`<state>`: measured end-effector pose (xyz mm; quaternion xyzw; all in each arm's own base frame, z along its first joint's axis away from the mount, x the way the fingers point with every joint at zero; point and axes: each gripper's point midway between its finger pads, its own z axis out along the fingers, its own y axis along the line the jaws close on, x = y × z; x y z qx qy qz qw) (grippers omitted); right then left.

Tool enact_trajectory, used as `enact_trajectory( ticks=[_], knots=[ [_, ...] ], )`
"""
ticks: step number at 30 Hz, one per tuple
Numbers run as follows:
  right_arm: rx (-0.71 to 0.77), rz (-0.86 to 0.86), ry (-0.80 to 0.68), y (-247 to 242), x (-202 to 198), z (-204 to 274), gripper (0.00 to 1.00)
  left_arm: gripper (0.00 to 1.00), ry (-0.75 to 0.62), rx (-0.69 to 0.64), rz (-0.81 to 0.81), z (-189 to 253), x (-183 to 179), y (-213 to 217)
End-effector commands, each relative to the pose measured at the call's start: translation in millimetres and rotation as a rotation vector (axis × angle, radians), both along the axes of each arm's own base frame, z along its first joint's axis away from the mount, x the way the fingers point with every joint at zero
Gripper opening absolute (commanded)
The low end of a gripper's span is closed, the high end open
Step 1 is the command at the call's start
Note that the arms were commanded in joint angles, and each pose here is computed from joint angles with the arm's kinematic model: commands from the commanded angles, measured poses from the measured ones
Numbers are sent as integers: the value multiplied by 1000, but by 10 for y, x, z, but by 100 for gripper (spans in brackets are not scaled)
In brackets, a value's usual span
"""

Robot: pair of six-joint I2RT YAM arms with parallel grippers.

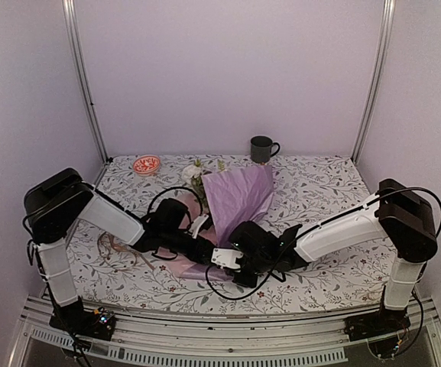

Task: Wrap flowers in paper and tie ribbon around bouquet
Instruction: Fold the one-fourth-folded wrapping paper at the center of the board.

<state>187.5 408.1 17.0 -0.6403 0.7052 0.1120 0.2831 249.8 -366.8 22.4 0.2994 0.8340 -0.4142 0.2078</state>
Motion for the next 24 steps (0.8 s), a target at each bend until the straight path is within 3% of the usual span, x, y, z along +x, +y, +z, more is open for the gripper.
enact_trajectory(
  ticks=[1,5,8,9,11,13,15,19,21,22,24],
  knots=[
    [-13,21,83,-31,-36,-103,0,46,-44,-15,97,318,143,313],
    [-26,17,84,-59,-29,-148,0,52,-175,-65,179,965,324,495],
    [-28,13,82,-55,-8,-160,0,60,-323,-186,170,1510,308,517],
    [-28,13,82,-53,-12,-163,0,71,-368,-237,157,1682,282,492],
    [-28,14,84,-44,-11,-170,0,83,-434,-298,134,1889,262,381],
    [-30,14,79,-45,-1,-166,0,86,-428,-282,111,1887,335,226],
    [-28,16,71,-38,9,-145,0,98,-401,-211,97,1784,468,55],
    [-24,15,63,-32,22,-111,0,99,-365,-89,83,1485,620,-120],
    [-24,13,59,-37,27,-96,0,91,-371,-67,104,1463,709,-138],
    [-26,16,60,-43,22,-99,0,80,-371,-60,123,1449,768,-120],
    [-27,18,58,-51,22,-78,0,33,-347,-63,155,1439,899,-72]
  ],
)
